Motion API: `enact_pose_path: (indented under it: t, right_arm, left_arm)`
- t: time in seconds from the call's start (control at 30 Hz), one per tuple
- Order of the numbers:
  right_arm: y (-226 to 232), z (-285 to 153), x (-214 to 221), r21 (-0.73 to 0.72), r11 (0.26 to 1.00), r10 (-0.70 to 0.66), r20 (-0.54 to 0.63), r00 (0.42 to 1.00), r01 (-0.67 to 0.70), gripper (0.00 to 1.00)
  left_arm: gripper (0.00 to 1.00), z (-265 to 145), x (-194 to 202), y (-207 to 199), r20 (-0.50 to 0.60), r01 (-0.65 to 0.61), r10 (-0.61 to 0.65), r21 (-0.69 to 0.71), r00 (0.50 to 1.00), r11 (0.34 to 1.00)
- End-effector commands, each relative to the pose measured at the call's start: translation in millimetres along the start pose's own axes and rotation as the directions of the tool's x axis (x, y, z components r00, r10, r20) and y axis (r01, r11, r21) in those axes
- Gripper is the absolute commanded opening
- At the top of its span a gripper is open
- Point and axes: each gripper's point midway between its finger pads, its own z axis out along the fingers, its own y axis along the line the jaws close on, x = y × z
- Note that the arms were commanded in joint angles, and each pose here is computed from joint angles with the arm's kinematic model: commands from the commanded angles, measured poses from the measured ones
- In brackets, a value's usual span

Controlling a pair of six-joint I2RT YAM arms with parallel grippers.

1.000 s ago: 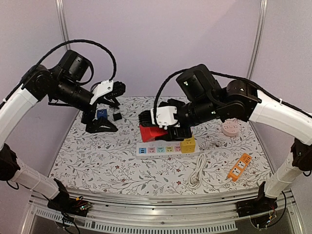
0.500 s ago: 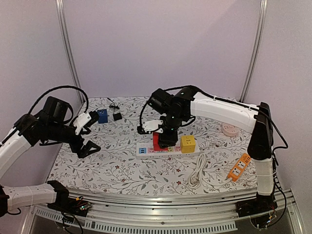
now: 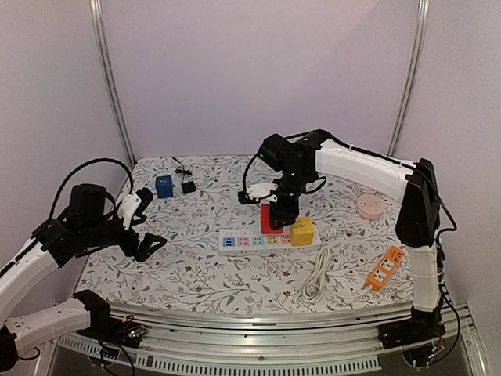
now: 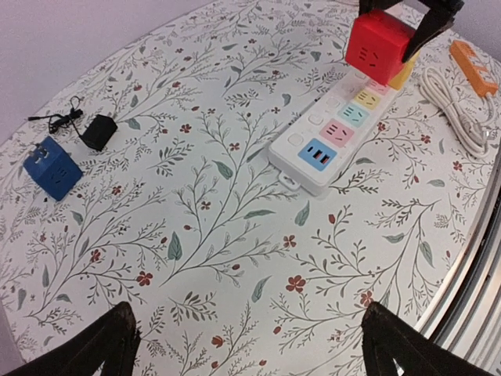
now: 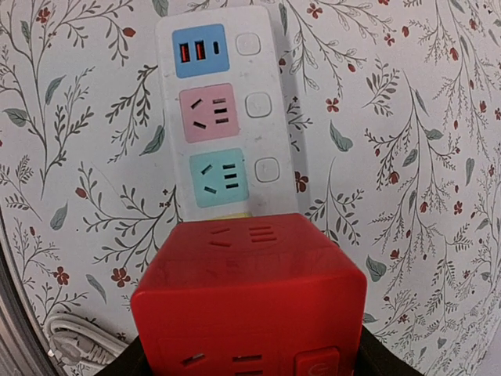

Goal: Insert the plug

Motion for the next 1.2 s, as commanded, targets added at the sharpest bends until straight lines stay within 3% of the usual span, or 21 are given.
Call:
enact_pose_path:
  t: [0.0,0.23,1.17]
  right_arm:
    - [11,11,-11,-0.084,0.995,-0.056,0.074,0.996,0.062,0.0]
    - [6,28,6,-0.053,0.997,-0.063,-0.013,0.998,0.062,0.0]
    - [6,55,22,-0.113,0.993,-0.018,-0.019,1.0,0.016,0.0]
  left_arm:
    - [0.99,4,-7,10,0.103,0.082,-0.08,-0.019,0.992,0.996]
    - [0.99,3,-3,28,0.156,0.16,-0.148,-0.068,0.977,0.985]
    - [0.99,3,2,35,0.174,0.151,-0.133,-0.093,0.976,0.984]
